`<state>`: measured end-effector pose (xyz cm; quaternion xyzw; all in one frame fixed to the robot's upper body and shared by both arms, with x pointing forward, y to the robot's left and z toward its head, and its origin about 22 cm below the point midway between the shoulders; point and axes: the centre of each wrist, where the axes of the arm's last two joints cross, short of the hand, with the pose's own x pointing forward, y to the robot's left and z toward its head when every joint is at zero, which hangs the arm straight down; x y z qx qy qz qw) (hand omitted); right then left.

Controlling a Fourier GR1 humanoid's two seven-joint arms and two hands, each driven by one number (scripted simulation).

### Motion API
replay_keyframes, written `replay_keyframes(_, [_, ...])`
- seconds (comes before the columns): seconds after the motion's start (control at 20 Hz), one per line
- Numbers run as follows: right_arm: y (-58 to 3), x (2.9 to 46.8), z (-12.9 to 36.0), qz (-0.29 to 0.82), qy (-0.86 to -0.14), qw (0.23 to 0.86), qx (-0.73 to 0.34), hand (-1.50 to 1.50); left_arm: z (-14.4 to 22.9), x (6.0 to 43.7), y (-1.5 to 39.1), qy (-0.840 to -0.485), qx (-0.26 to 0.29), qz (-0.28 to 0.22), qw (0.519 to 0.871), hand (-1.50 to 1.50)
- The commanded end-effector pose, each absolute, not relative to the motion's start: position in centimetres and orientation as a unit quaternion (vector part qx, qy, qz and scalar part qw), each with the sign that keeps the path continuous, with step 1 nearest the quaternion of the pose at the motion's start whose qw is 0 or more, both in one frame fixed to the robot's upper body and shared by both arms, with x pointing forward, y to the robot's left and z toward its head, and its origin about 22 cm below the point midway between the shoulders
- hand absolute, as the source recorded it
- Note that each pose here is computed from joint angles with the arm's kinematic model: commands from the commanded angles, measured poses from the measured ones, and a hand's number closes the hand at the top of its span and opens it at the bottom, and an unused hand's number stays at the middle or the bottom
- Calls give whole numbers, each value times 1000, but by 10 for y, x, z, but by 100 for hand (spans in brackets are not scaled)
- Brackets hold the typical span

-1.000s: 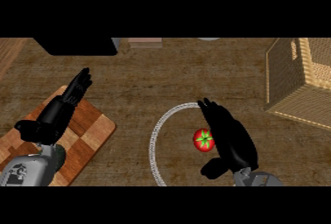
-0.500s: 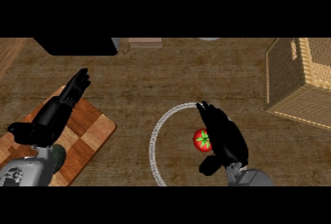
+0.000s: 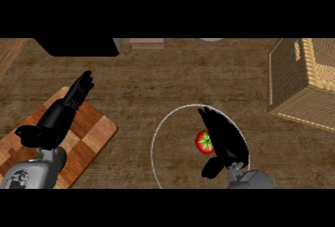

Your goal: Pick the tomato from the placemat and place it in the basket

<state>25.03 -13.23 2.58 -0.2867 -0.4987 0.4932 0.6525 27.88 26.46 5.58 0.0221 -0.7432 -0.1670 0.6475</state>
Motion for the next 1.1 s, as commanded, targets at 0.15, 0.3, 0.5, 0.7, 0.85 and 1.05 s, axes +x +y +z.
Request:
replay_keyframes(0.15, [-133,239,2,553,-465,639,-262,150,50,289,256,-743,22,-166,648,0])
replay_keyframes(0.3, [-129,258,9,542,-482,639,-257,150,68,275,253,-746,16,-169,644,0])
replay_keyframes(0.5, [-122,245,-1,579,-473,603,-278,150,68,277,247,-746,17,-167,645,0])
replay_keyframes(0.7, [-128,244,-3,585,-497,566,-301,150,50,292,277,-739,16,-169,653,0])
replay_keyframes(0.85, [-132,234,7,570,-515,556,-317,150,53,276,272,-746,18,-177,641,0])
replay_keyframes(1.05, [-208,229,27,553,-501,568,-347,150,48,269,270,-739,19,-165,653,0])
